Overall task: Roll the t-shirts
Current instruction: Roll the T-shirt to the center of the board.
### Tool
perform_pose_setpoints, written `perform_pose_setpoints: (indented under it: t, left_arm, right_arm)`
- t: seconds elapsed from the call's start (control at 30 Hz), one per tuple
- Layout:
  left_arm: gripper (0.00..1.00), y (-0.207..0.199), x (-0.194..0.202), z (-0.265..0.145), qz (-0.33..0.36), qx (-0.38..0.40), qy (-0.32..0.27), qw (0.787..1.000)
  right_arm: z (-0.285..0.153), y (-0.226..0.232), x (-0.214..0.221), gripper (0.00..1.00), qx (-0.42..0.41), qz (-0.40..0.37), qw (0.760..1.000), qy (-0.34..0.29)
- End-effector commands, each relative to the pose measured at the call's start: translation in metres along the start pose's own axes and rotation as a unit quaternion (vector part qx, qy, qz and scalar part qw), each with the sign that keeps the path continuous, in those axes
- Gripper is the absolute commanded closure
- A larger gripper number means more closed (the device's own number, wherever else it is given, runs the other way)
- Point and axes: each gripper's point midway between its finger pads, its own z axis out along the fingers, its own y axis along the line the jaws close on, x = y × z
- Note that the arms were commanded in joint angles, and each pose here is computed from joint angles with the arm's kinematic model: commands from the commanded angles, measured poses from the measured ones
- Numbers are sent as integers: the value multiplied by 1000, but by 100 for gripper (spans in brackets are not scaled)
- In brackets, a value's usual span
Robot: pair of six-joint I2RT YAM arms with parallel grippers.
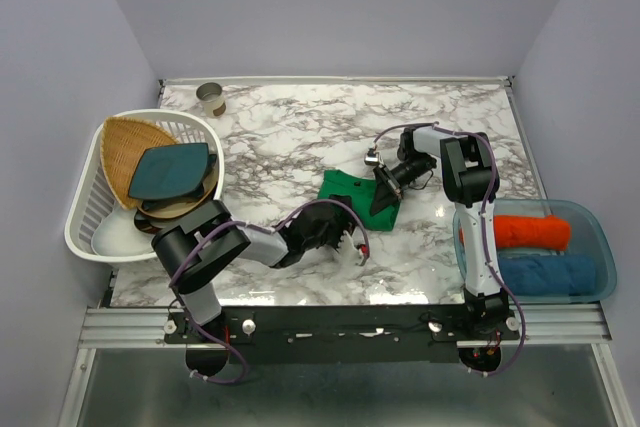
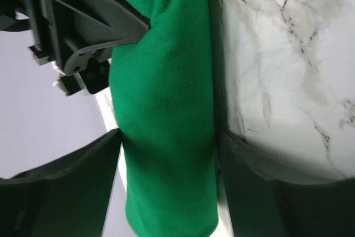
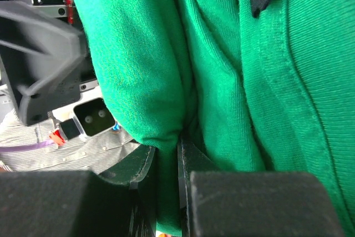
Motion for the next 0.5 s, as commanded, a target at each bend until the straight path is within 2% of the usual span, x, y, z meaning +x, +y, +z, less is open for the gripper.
perform_pose_setpoints:
  t: [0.0,0.03,0.17,0.27,0.37,0.4,0.43,0.47]
  left_arm:
    - [31,-54,19,3,-44,137,35,989]
    - [39,-55,20,3,-52,149,35,987]
    - [57,-61,24,3,-82,190,39,978]
    - [64,-61,29,3,-106,223,48,968]
    - [67,-54,23,-5,-153,277,26,948]
    - [68,-49,13,-9,-173,304,5,937]
    - [68,-47,10,-13,-180,321,-6,930]
    - [69,-46,7,-17,-189,339,-12,922]
  right_arm:
    - [4,-11,24,87,-12,70,997,35]
    - [4,-12,24,87,-12,71,997,35]
    - [4,-12,24,85,-14,68,997,34]
    - [3,-10,23,71,-12,51,998,32]
    - [-11,5,13,52,5,3,1000,17]
    - [-20,20,5,33,13,-31,999,3]
    - [-29,27,0,21,19,-58,998,-12]
    - [-37,35,-6,1,26,-83,996,-24]
